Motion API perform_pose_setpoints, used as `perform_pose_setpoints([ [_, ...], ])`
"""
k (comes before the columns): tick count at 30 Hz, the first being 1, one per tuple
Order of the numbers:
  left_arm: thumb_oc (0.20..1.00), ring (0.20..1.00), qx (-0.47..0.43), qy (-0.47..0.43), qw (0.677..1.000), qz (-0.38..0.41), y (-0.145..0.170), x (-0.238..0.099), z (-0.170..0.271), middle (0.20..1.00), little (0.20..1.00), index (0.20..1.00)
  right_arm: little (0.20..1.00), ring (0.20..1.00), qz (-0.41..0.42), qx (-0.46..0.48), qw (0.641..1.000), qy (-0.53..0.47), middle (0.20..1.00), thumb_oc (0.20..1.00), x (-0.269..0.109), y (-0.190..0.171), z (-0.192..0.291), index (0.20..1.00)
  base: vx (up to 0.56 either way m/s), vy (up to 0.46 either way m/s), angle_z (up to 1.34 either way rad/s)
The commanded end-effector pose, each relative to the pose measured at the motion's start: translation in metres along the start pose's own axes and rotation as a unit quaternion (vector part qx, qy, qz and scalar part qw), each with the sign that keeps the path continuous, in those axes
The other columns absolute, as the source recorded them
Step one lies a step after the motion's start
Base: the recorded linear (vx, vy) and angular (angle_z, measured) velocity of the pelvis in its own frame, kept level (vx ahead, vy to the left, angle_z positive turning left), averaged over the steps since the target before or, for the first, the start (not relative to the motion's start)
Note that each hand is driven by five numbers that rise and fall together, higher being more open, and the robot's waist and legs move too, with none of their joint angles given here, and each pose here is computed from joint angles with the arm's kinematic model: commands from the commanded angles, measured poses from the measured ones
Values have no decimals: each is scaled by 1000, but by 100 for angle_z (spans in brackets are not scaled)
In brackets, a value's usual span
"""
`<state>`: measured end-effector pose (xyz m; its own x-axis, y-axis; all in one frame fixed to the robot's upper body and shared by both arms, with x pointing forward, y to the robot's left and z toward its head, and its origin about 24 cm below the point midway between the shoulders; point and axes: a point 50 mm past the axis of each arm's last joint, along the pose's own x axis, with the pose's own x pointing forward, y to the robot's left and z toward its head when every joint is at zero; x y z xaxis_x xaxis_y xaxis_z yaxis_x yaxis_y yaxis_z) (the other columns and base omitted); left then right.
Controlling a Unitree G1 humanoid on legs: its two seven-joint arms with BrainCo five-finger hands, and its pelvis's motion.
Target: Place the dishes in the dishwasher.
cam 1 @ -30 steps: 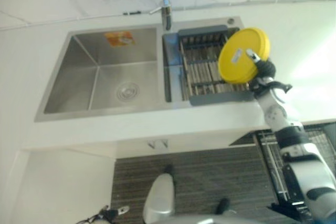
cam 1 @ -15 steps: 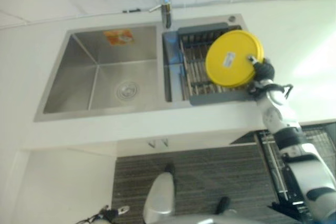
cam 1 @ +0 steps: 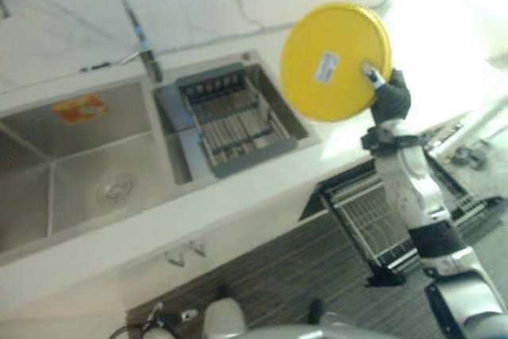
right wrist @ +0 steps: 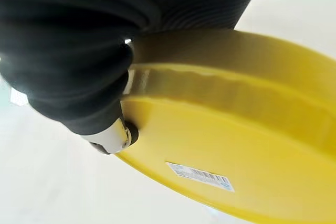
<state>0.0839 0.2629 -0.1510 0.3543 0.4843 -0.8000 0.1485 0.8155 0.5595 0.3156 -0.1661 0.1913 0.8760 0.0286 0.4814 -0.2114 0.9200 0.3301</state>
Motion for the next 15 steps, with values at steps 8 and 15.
perform_pose_setpoints([
  [8, 1000, 1000, 132, -33, 991, -3, -6, 1, 11, 1000, 1000, 1000, 200, 200, -79, 9, 985, -155, 200, 200, -25, -45, 80, 200, -41, -71, -45],
  [15, 1000, 1000, 153, -61, 986, -16, -7, 1, 20, 1000, 1000, 1000, 200, 200, -140, -9, 982, -125, 200, 200, -58, -80, 75, 200, 4, -88, -28],
])
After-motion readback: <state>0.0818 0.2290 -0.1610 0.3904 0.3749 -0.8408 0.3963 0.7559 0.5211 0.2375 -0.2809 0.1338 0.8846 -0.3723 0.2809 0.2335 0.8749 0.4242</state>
